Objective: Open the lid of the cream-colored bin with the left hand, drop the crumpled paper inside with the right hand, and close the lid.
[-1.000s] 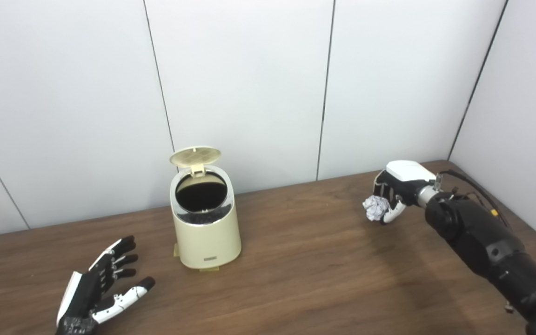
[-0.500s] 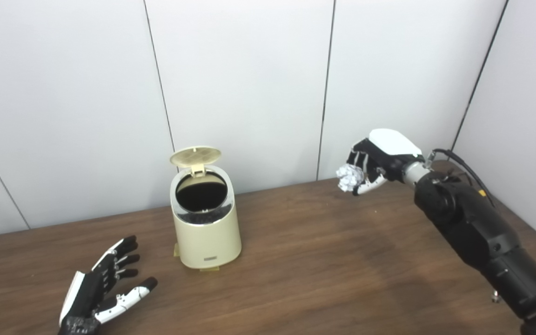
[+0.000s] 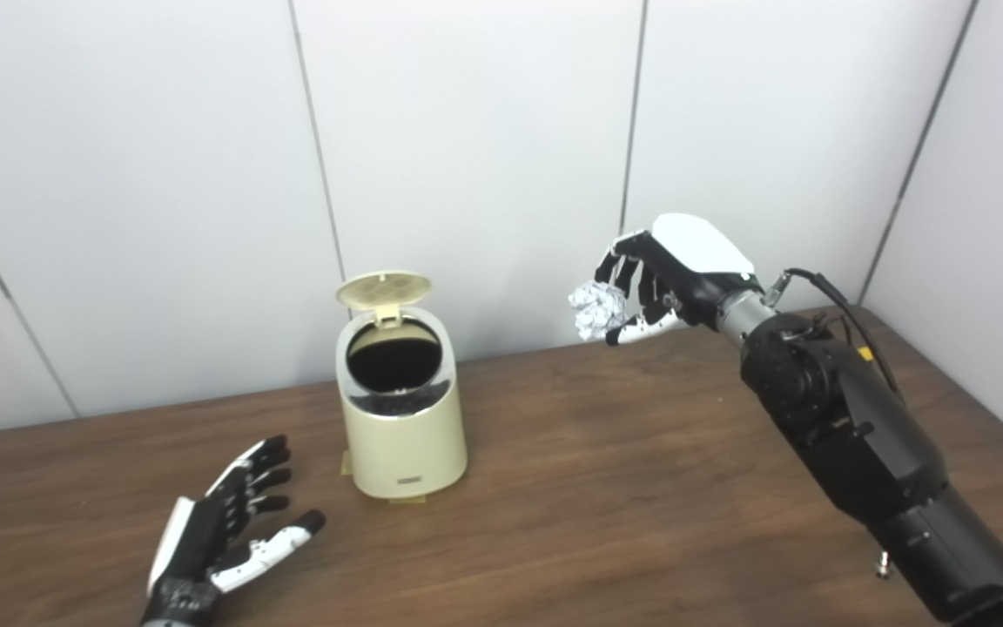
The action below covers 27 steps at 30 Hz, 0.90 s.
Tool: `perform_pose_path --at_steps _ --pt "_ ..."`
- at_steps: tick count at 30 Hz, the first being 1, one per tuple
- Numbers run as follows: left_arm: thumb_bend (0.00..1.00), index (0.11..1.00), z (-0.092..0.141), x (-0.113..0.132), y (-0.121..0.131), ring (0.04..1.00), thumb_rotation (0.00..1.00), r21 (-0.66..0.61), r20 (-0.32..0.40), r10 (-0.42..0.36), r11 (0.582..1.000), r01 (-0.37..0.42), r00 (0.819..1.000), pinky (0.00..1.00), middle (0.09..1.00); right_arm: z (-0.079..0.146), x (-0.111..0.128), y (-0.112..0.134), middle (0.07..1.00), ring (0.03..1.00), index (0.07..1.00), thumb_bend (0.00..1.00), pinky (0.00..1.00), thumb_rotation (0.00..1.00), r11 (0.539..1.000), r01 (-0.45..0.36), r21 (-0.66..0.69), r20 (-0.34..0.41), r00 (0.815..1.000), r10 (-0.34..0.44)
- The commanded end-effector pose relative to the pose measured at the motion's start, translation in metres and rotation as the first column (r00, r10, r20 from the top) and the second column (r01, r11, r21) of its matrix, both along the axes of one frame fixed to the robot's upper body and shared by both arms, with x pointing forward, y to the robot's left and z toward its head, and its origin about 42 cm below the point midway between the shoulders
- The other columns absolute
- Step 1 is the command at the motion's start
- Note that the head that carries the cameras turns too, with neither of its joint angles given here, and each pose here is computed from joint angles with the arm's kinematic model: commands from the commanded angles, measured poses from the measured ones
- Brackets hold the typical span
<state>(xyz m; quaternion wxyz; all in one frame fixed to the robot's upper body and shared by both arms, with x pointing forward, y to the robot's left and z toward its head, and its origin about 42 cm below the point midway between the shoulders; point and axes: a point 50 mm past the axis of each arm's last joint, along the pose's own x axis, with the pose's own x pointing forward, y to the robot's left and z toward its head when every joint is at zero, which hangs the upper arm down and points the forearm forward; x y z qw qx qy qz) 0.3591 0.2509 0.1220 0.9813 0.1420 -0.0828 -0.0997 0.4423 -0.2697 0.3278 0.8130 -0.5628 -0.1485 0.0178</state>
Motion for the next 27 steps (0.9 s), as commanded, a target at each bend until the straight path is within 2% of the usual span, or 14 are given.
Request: perform_pose_path --at_steps 1,4,9,16,22,27 --pt "0.79 0.907 0.008 0.004 -0.008 0.829 0.3 -0.013 0.034 0.005 1.0 -0.005 0.999 0.73 0.877 0.044 0.0 0.011 0.487 0.367 0.558 0.51 0.33 0.0 1.0 -0.017 0.011 0.113 0.993 0.016" --pt "0.8 0.907 0.008 0.004 -0.012 0.835 0.31 -0.006 0.034 0.009 1.0 -0.009 0.999 0.75 0.879 0.045 0.0 0.023 0.483 0.356 0.563 0.51 0.3 0.0 0.999 -0.048 0.02 0.121 0.992 0.045" --pt "0.82 0.905 0.008 0.004 -0.017 0.83 0.34 0.005 0.035 0.017 1.0 -0.017 0.999 0.75 0.873 0.048 0.0 0.046 0.479 0.368 0.558 0.51 0.32 0.0 0.997 -0.076 0.03 0.095 0.993 0.072" --pt "0.83 0.901 0.008 0.003 -0.025 0.824 0.35 0.0 0.036 0.016 1.0 -0.016 0.999 0.75 0.861 0.044 0.007 0.069 0.479 0.373 0.551 0.51 0.33 0.0 0.989 -0.14 0.037 0.098 0.986 0.136" --pt "0.81 0.899 0.007 0.004 -0.032 0.831 0.32 -0.001 0.032 0.014 1.0 -0.014 0.999 0.75 0.865 0.042 0.014 0.088 0.477 0.354 0.56 0.51 0.29 0.0 0.983 -0.18 0.032 0.098 0.979 0.176" --pt "0.81 0.898 0.007 0.004 -0.035 0.832 0.31 -0.008 0.026 0.017 1.0 -0.017 1.0 0.75 0.866 0.038 0.022 0.1 0.486 0.362 0.558 0.51 0.31 0.0 0.974 -0.222 0.038 0.103 0.971 0.217"
